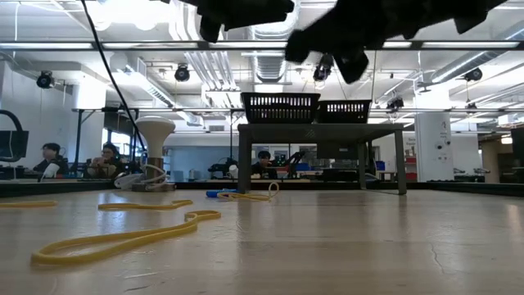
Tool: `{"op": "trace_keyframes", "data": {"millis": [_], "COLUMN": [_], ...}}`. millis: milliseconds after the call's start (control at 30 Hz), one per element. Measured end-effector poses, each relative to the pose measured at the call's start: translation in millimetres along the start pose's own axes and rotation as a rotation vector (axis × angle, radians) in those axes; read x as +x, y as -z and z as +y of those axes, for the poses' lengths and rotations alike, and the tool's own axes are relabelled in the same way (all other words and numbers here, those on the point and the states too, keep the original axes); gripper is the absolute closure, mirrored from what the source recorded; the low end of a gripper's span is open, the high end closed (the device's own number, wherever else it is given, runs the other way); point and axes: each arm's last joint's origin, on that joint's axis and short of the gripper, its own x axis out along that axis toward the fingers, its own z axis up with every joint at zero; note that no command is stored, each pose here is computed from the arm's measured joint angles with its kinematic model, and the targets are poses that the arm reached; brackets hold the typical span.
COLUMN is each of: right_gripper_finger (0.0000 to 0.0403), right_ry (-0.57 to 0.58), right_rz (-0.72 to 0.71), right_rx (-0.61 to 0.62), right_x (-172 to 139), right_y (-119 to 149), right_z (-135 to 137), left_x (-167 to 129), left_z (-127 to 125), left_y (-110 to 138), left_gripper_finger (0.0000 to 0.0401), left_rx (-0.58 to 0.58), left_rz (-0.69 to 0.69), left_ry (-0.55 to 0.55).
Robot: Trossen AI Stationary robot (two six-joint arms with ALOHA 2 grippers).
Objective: Pick & Place Office Desk Supplies
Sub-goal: Put the black rubber band into the bottom left black bin, then put the blue spring keychain into the top left black bin
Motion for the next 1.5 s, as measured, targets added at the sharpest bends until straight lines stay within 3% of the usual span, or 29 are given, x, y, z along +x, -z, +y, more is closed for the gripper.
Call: {"op": "trace_keyframes", "data": {"millis": [167,267,367,467,600,767,933,1133,1500], "right_gripper_finger": [0.0394,0.0394,0.0394,0.0394,0.0394,0.0394,0.0394,0.0380,0.0278], "right_ry": [0.064,0.108,0.164,0.232,0.246,0.274,0.341,0.399,0.408], "right_rz": [0.164,0.182,0.192,0.225,0.311,0.527,0.707,0.800,0.724], "right_rx": [0.016,-0.032,-0.078,-0.100,-0.039,0.046,0.101,0.132,0.104], "right_x": [-5.5,-5.6,-2.5,2.8,14.0,33.1,38.6,33.8,1.7], "right_y": [-5.3,-27.3,-60.8,-97.1,-132.9,-140.8,-144.8,-148.7,-173.8], "right_z": [-1.7,-3.3,-16.6,-45.3,-98.4,-161.0,-196.4,-205.8,-186.5], "left_x": [-10.2,-21.8,-32.8,-41.1,-48.5,-52.5,-53.7,-54.6,-54.3], "left_z": [7.2,15.4,21.2,21.8,15.0,8.9,9.5,10.3,10.2], "left_y": [0.0,-3.4,-6.3,-6.7,-2.9,3.8,11.2,18.0,17.3], "left_gripper_finger": [0.0231,0.0207,0.0201,0.0205,0.0219,0.0234,0.0240,0.0240,0.0240], "left_rx": [0.068,0.057,-0.038,-0.163,-0.220,-0.215,-0.251,-0.294,-0.310], "left_rz": [0.102,0.173,0.222,0.255,0.291,0.306,0.322,0.332,0.327], "left_ry": [-0.001,-0.013,-0.029,-0.041,-0.030,-0.013,-0.024,-0.036,-0.036]}}
